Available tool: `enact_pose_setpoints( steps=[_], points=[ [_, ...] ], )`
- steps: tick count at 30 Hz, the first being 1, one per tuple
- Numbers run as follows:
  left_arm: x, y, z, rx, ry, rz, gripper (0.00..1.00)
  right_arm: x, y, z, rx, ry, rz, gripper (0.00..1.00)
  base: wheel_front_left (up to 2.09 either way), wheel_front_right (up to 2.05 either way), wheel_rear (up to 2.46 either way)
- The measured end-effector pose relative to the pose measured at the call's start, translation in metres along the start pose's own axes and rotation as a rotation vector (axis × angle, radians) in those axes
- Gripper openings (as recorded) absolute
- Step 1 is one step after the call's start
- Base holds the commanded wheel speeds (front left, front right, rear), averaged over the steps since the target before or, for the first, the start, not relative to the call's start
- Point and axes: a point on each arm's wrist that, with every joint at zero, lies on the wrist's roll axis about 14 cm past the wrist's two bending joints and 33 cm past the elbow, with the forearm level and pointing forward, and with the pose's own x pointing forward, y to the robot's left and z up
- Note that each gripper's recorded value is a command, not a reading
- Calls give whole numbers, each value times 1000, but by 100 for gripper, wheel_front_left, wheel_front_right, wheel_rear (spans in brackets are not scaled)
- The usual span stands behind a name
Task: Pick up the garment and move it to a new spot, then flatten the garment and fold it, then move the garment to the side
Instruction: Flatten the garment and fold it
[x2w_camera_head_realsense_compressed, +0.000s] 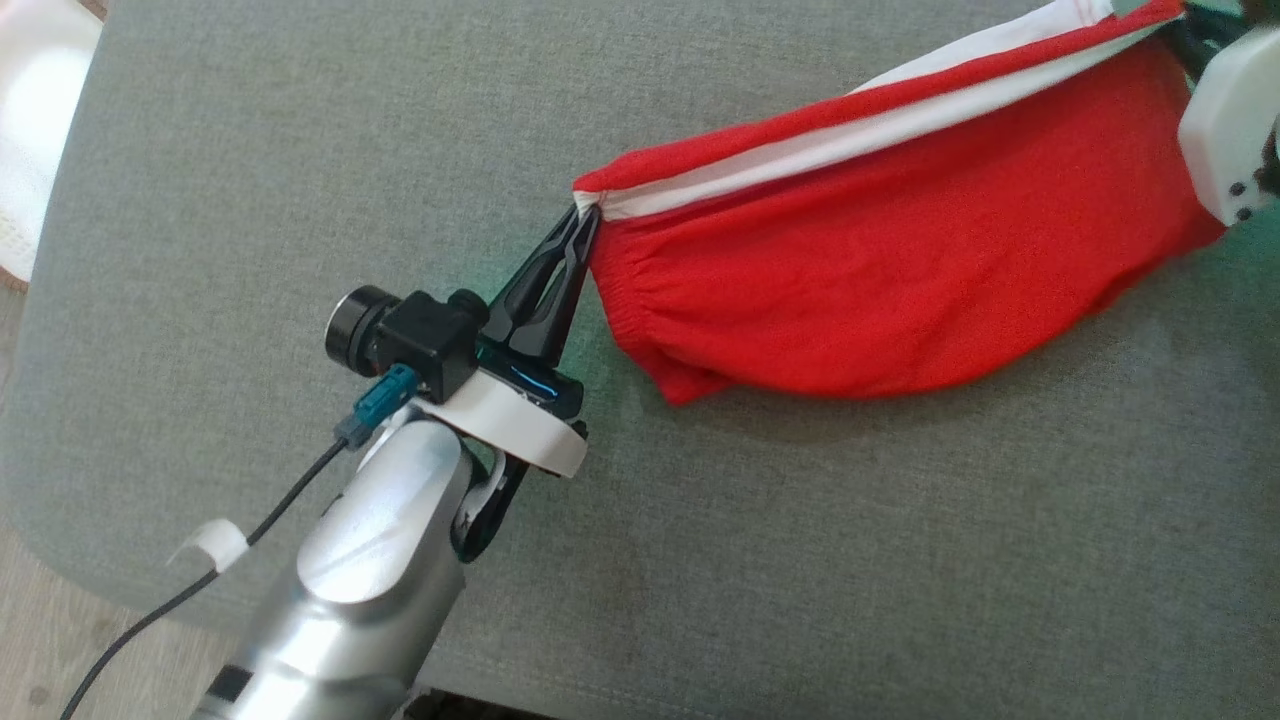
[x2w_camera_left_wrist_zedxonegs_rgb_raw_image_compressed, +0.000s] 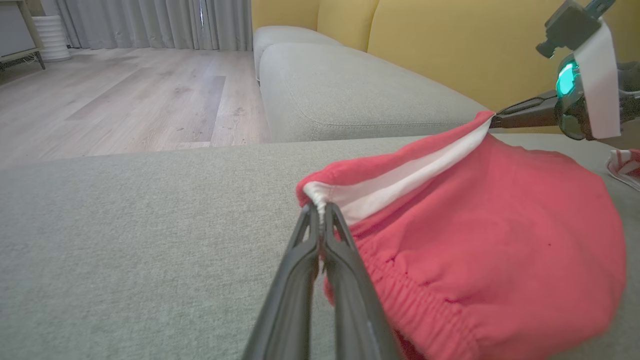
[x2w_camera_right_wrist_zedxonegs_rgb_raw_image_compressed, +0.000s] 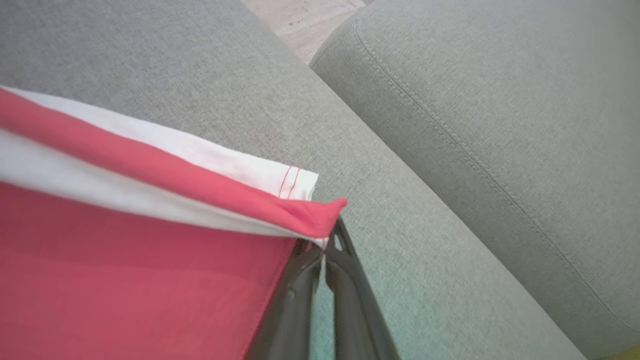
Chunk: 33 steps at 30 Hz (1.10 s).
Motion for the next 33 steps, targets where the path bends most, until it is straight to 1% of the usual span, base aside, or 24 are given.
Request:
enact_pose_setpoints(
  steps=[1, 2, 3, 4, 5, 6, 10, 13, 17, 20, 21, 23, 24, 26, 33],
  points=[
    [0, 2, -1, 2, 2, 4, 0, 2, 0, 1, 2, -11, 2, 5, 0, 0, 0],
    [1, 3, -2, 4, 6, 7, 0, 4, 0, 3, 1, -24, 2, 88, 0, 0, 0],
    [1, 4, -5, 3, 12, 12, 0, 7, -2, 4, 5, -32, -3, 100, 0, 0, 0],
    [0, 5, -6, 1, 16, 13, 19, 8, -4, 5, 7, -36, -7, 100, 0, 0, 0],
    [0, 6, -6, 0, 17, 12, 76, 9, -4, 7, 10, -45, -10, 100, 0, 0, 0],
    [0, 7, -6, 2, 17, 16, 100, 10, -5, 10, 16, -57, -14, 100, 0, 0, 0],
    [1, 17, 0, 0, -1, 46, 100, 6, -9, 19, 55, -114, -35, 100, 0, 0, 0],
    [2, 23, 18, -12, -55, 72, 100, -6, -25, 29, 112, -178, -88, 100, 0, 0, 0],
    [-6, 43, 49, -86, -169, 173, 100, -31, -40, 42, 158, -275, -159, 100, 0, 0, 0],
    [-19, 49, 66, -119, -236, 219, 100, -53, -41, 58, 233, -383, -188, 100, 0, 0, 0],
    [-29, 49, 71, -135, -261, 237, 100, -68, -37, 66, 282, -453, -202, 100, 0, 0, 0],
    [-37, 46, 73, -149, -277, 249, 100, -81, -28, 68, 308, -498, -209, 100, 0, 0, 0],
    [-37, 46, 73, -149, -277, 249, 100, -81, -28, 68, 308, -498, -209, 100, 0, 0, 0],
    [-43, 39, 74, -159, -287, 241, 100, -95, -21, 67, 351, -535, -222, 100, 0, 0, 0],
    [-64, 16, 80, -167, -325, 211, 100, -145, -10, 50, 547, -639, -321, 100, 0, 0, 0]
  ],
)
